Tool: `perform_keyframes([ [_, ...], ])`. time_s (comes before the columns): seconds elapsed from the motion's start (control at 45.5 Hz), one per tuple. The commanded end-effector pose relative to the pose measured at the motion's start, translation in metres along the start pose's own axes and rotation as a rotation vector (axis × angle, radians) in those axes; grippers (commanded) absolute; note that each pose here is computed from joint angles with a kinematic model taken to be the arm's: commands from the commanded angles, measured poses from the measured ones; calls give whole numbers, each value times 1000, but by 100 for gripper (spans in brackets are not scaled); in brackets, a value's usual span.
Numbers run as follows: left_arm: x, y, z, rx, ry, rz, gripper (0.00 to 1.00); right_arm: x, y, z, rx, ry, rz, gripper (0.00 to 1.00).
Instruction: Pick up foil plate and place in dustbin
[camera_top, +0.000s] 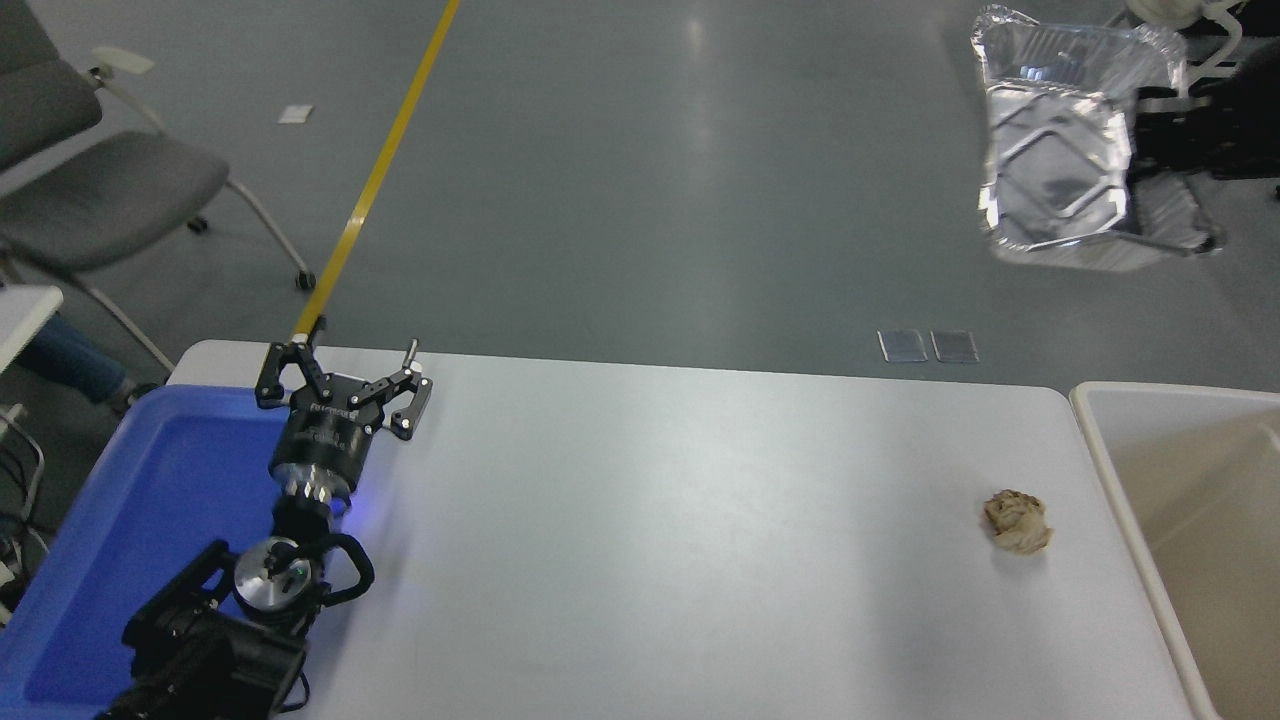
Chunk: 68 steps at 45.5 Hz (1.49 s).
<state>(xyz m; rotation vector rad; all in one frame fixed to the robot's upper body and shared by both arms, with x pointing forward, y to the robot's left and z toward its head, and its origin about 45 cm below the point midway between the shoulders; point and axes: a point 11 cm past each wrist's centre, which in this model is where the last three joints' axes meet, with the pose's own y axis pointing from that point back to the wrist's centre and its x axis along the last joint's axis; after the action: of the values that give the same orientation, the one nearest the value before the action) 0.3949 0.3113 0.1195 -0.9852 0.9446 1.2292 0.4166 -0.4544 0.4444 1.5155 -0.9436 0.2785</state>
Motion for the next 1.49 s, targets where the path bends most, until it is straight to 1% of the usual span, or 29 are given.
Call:
perform_keyframes([
  [0.0,0,0,0,0,0,0,99,16,-10,143,-124,-274,219,0],
  [0.088,0,0,0,0,0,0,99,1,-25,183,-172,-343,268,0],
  [0.198,0,0,0,0,0,0,99,-21,-45,215,-220,-397,331,0],
  [0.374,0,0,0,0,0,1,99,-69,-89,249,-281,-520,492,0],
  [0.462,0,0,0,0,0,0,99,-93,-105,259,-317,-574,537,0],
  [0.615,0,0,0,0,0,1,99,-139,-132,256,-342,-639,537,0],
  [0.725,0,0,0,0,0,1,99,-171,-139,268,-375,-761,554,0],
  [0.879,0,0,0,0,0,1,99,-233,-162,263,-409,-886,501,0],
  [0.967,0,0,0,0,0,1,99,-257,-167,264,-428,-958,504,0],
  [1.077,0,0,0,-1,1,2,99,-284,-176,258,-443,-984,469,0],
  [1.231,0,0,0,-1,1,2,99,-306,-182,252,-446,-1061,459,0],
  [1.473,0,0,0,-1,1,2,99,-315,-180,257,-467,-1072,465,0],
])
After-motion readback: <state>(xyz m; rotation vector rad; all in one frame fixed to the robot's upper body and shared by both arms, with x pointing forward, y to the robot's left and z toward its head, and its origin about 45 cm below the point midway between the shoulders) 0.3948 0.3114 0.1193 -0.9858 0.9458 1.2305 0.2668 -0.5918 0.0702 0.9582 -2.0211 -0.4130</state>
